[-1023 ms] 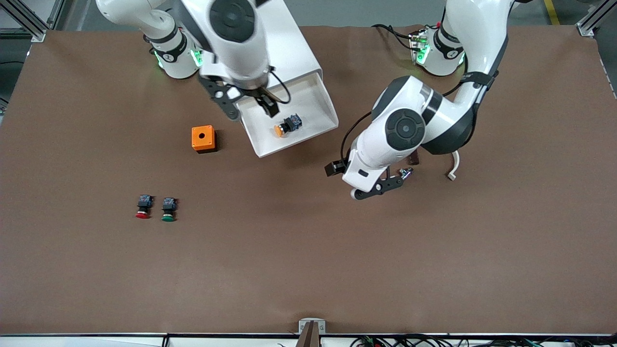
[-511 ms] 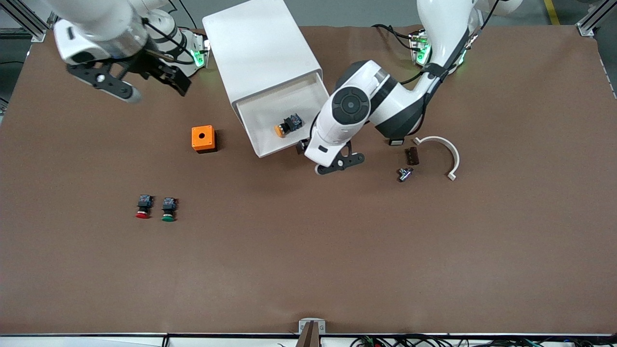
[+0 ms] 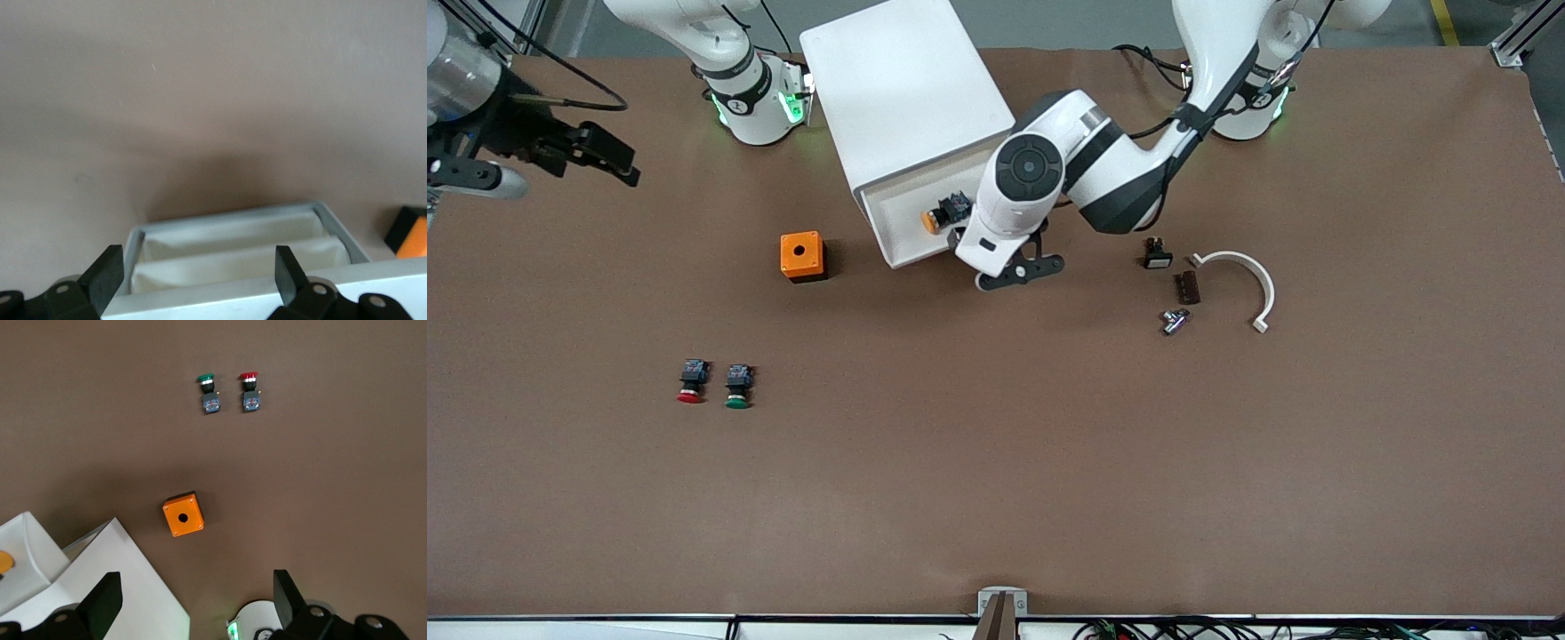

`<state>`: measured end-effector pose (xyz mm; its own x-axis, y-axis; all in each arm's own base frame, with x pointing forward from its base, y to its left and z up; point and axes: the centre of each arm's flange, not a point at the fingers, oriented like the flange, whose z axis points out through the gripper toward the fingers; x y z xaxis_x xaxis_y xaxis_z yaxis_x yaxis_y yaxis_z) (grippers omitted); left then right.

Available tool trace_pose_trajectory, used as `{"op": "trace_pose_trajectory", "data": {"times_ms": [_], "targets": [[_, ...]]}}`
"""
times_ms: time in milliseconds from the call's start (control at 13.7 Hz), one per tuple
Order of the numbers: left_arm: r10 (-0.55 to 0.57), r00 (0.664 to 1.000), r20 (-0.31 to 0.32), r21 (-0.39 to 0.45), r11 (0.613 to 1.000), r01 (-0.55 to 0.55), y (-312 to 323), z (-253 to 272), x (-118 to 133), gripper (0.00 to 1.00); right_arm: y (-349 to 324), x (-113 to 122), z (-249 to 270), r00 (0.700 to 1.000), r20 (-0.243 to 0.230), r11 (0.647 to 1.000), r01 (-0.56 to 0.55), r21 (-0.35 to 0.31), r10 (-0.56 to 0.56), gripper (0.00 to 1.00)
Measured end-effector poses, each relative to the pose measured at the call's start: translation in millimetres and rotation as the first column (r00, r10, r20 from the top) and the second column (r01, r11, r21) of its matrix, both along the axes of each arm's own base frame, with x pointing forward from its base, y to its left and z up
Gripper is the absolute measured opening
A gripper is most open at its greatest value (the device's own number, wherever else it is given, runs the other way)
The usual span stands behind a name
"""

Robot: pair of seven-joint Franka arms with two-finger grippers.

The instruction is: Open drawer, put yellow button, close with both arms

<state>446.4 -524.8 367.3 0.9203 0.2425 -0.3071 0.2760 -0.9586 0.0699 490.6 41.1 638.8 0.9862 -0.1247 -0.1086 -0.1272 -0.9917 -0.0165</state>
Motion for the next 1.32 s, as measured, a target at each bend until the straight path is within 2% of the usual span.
{"op": "trace_pose_trajectory", "data": {"times_ms": [292, 584, 804, 950, 1096, 1315], "targets": [[0.013, 0.998, -0.055, -0.008, 1.0, -0.013, -30.1, 1.1, -39.9, 1.0, -32.5, 5.9, 0.0, 0.997, 0.037, 0.997, -0.075, 0.013, 0.075, 1.0], [0.059, 0.995, -0.079, 0.025, 0.998, -0.058, -54.6, 1.9, -76.3, 1.0, -51.3, 8.2, 1.7, 0.994, 0.06, 0.996, -0.088, 0.014, 0.087, 1.0], [0.097, 0.992, -0.083, 0.044, 0.995, -0.094, -59.6, 1.6, -83.9, 1.0, -60.8, 8.9, 5.1, 0.995, 0.075, 0.997, -0.074, 0.012, 0.073, 1.0], [0.106, 0.991, -0.083, 0.045, 0.994, -0.102, -56.8, 1.1, -79.6, 1.0, -64.5, 9.0, 10.5, 0.994, 0.087, 0.998, -0.069, -0.001, 0.069, 1.0], [0.142, 0.987, -0.071, 0.043, 0.989, -0.139, -43.7, 3.3, -57.4, 1.0, -65.3, 9.1, 12.7, 0.993, 0.091, 0.998, -0.069, -0.008, 0.069, 1.0], [0.206, 0.978, 0.015, 0.043, 0.977, -0.207, 17.9, 16.4, 21.5, 1.0, -64.6, 9.7, 12.5, 0.993, 0.091, 0.998, -0.07, -0.008, 0.07, 1.0]]}}
